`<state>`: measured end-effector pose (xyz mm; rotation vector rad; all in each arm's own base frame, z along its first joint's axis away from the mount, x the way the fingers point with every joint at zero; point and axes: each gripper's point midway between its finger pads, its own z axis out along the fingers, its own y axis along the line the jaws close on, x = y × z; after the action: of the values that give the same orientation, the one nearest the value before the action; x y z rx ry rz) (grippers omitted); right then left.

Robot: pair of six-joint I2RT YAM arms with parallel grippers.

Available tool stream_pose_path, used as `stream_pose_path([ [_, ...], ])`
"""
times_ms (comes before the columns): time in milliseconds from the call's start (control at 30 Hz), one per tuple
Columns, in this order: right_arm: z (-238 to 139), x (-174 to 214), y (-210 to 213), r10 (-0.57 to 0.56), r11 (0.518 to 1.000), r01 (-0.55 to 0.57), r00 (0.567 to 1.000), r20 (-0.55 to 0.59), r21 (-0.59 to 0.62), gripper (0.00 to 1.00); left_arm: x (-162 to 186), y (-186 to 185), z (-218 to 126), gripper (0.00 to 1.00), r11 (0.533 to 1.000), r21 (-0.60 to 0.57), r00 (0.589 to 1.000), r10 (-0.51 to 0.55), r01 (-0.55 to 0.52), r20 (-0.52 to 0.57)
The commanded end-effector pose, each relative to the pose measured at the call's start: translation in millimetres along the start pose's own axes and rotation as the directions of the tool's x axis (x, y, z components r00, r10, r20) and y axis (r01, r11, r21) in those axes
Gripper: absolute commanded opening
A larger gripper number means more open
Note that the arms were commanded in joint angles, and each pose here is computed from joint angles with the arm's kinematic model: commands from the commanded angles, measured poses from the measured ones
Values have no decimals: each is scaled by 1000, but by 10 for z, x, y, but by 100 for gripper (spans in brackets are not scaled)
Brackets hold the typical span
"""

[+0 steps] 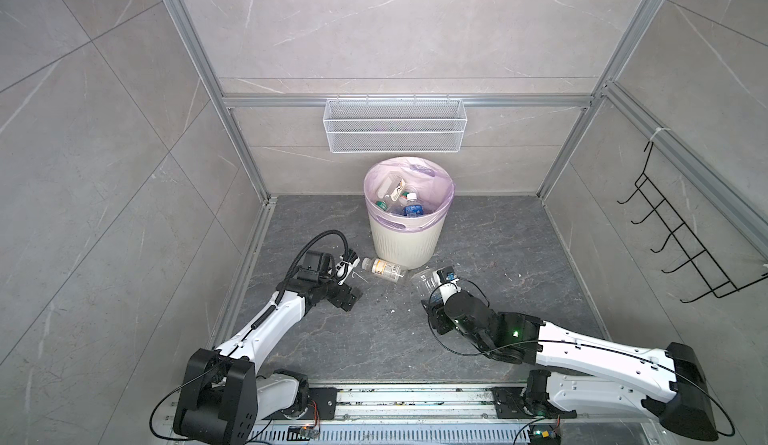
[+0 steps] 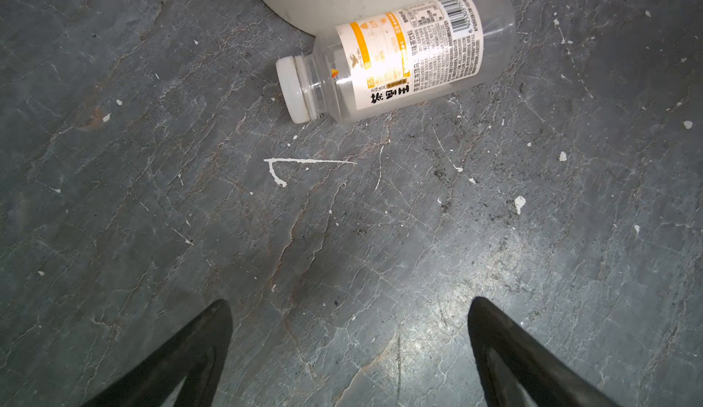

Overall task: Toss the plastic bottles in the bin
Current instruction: 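Lift the blue-labelled bottle with the right gripper toward the bin, then carry the blue-labelled bottle over the bin and open the right gripper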

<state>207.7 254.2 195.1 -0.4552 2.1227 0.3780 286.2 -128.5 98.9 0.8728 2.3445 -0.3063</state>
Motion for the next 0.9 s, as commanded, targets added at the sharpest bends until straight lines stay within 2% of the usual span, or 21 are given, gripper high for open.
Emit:
stream_pose_path([
  [0,-192,-287,-65,34,999,-37,996,78,35,57,-58,16,-2,99,1000,-15,999,24,-24,25],
  [133,-398,-692,-25,74,997,-77,985,155,16,57,-46,6,-11,99,1000,-14,999,24,-24,24],
  [233,-600,-1160,69,88,996,-88,970,228,-10,57,-36,-4,-25,99,1000,-13,999,26,-26,24],
  [333,-739,-1739,165,52,998,-58,959,279,13,57,-14,-8,-27,99,999,-14,999,30,-30,19],
  [400,-717,-2161,188,48,998,-58,953,300,24,58,9,-8,-13,99,999,-14,999,31,-31,12],
  [500,-367,-2689,65,92,993,-109,944,318,37,57,16,-6,20,99,999,-10,999,32,-32,8],
  [533,-244,-2854,-3,103,990,-128,937,334,52,60,10,0,23,99,999,-11,999,31,-31,8],
  [567,-58,-3025,-101,112,986,-146,934,339,77,71,-5,-2,28,99,999,-8,999,31,-31,11],
  [600,130,-3171,-202,125,982,-165,936,329,95,85,-19,3,31,99,999,-8,999,33,-33,12],
  [667,386,-3325,-402,149,966,-203,942,302,159,99,-48,13,34,99,999,-9,999,37,-37,16],
  [733,469,-3405,-510,162,958,-221,944,286,185,99,-72,29,14,99,999,-15,999,46,-46,15],
  [867,322,-3535,-534,157,957,-224,934,321,184,99,-144,69,-31,100,996,-45,996,82,-80,37],
])
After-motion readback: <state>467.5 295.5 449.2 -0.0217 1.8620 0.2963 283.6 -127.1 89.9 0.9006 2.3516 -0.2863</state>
